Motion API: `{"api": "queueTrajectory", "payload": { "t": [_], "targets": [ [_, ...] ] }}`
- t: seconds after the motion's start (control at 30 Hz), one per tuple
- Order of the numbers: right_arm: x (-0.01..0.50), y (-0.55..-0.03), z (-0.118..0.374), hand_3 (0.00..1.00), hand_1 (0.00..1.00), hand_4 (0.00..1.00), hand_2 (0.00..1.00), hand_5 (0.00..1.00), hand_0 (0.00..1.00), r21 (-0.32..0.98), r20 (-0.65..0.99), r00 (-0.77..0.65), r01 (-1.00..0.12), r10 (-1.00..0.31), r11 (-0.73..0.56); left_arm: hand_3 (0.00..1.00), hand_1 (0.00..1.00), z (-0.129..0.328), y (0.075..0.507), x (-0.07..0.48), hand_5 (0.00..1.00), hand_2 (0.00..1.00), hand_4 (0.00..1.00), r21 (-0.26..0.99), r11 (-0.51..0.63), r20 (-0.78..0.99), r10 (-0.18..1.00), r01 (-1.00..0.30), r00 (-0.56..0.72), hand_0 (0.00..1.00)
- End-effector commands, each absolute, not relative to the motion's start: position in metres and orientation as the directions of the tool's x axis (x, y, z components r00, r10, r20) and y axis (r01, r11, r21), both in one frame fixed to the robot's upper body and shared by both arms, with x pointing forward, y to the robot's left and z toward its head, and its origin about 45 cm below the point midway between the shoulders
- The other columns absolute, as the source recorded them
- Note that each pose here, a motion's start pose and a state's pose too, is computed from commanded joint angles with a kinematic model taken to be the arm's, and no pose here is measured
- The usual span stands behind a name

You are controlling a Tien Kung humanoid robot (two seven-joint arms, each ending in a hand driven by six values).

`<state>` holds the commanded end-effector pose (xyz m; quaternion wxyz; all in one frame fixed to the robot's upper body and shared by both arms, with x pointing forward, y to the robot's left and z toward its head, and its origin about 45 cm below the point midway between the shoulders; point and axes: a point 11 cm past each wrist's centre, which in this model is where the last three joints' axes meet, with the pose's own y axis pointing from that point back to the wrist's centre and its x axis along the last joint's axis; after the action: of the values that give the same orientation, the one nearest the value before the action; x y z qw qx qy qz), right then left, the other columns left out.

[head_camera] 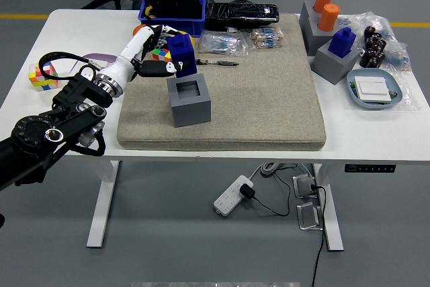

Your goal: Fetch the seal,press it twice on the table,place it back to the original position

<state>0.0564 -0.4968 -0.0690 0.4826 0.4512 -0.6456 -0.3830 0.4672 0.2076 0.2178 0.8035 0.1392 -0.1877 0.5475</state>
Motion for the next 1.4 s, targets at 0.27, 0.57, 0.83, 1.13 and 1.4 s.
{"api": "queueTrajectory", "payload": {
  "t": [0.27, 0.57, 0.83, 1.13, 1.4],
  "targets": [
    [0.058, -0.498, -0.068, 0.720, 0.774, 0.753, 0.745, 0.518, 0.837, 0.929, 0.280, -0.126, -0.216, -0.952, 0.302, 0.610, 0.495, 0.203, 0.195, 0.467, 0.002, 0.471, 0.697, 0.079, 0.383, 0.482, 0.794, -0.921, 0.371, 0.663],
    [0.059, -0.499, -0.068, 0.720, 0.775, 0.753, 0.745, 0.517, 0.837, 0.928, 0.281, -0.124, -0.217, -0.952, 0.303, 0.610, 0.496, 0.195, 0.199, 0.470, 0.002, 0.470, 0.697, 0.115, 0.372, 0.521, 0.767, -0.921, 0.374, 0.663],
    [0.060, -0.500, -0.067, 0.719, 0.774, 0.753, 0.745, 0.517, 0.837, 0.927, 0.284, -0.120, -0.218, -0.951, 0.304, 0.610, 0.494, 0.193, 0.204, 0.473, 0.002, 0.470, 0.699, 0.118, 0.354, 0.528, 0.769, -0.928, 0.361, 0.664],
    [0.062, -0.500, -0.066, 0.719, 0.774, 0.753, 0.745, 0.518, 0.837, 0.927, 0.285, -0.114, -0.221, -0.952, 0.304, 0.611, 0.497, 0.187, 0.204, 0.472, 0.002, 0.472, 0.700, 0.131, 0.349, 0.530, 0.767, -0.928, 0.363, 0.664],
    [0.061, -0.500, -0.067, 0.719, 0.774, 0.753, 0.744, 0.518, 0.837, 0.928, 0.286, -0.107, -0.218, -0.952, 0.303, 0.611, 0.497, 0.185, 0.205, 0.471, 0.002, 0.472, 0.699, 0.133, 0.342, 0.532, 0.767, -0.930, 0.358, 0.664]
  ]
}}
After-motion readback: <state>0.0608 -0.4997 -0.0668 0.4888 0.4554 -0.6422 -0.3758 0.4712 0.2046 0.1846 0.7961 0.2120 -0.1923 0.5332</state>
